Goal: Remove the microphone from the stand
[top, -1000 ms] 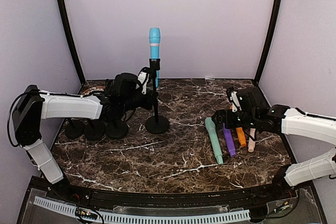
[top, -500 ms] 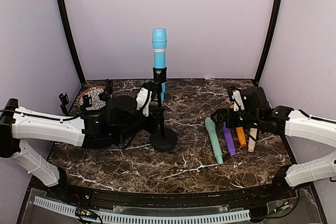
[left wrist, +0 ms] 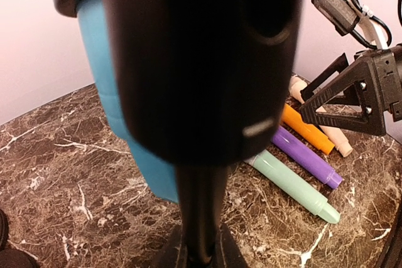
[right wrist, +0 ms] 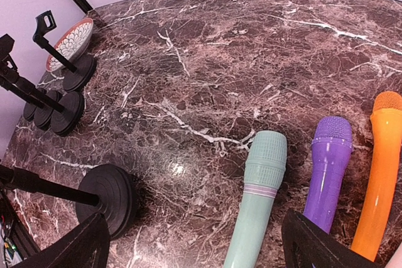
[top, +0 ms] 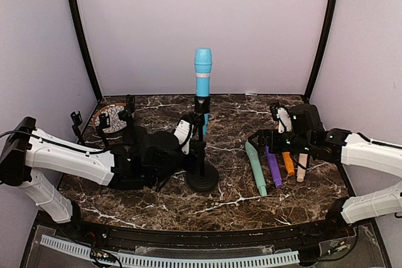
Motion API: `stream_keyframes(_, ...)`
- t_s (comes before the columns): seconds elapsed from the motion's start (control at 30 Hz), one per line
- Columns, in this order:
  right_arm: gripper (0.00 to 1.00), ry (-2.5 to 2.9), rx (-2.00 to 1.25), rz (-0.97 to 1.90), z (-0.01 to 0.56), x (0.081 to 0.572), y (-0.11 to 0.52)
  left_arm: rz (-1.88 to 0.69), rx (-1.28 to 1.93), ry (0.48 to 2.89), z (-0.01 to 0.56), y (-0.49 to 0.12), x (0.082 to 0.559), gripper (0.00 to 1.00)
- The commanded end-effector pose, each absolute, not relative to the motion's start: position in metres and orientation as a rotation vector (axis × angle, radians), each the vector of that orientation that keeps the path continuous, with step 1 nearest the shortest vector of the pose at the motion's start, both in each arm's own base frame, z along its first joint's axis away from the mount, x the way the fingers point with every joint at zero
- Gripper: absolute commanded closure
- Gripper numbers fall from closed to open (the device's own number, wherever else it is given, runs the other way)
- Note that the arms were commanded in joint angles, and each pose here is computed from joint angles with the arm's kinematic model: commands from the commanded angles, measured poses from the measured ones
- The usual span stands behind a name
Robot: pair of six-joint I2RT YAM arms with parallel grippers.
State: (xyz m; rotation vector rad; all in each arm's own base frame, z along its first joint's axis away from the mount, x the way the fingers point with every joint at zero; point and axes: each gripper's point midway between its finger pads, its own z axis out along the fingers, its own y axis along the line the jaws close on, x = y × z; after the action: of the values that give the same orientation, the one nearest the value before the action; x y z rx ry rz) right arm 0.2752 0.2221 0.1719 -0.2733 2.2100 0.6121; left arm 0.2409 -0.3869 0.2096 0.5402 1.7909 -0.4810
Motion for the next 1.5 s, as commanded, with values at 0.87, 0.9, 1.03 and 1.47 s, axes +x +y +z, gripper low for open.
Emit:
stream_keyframes(0.87,0.04,2.141,-0.279,0.663,0.185,0.273,0.228,-0.623,0.716,1.744,0.224,-0.369,0.199,0.17)
stream_keyframes(0.9,0.04,2.133,-0.281,0.67,0.188,0.274,0.229,-0.624,0.725,1.756,0.22,-0.365,0.197,0.15)
stream_keyframes(1.03,0.03,2.091,-0.293,0.746,0.207,0.271,0.237,-0.689,0.716,1.783,0.22,-0.354,0.186,0.11)
stream_keyframes(1.47,0.01,1.604,-0.422,1.217,0.366,0.239,0.286,-1.233,0.495,1.963,0.21,-0.358,0.166,0.12)
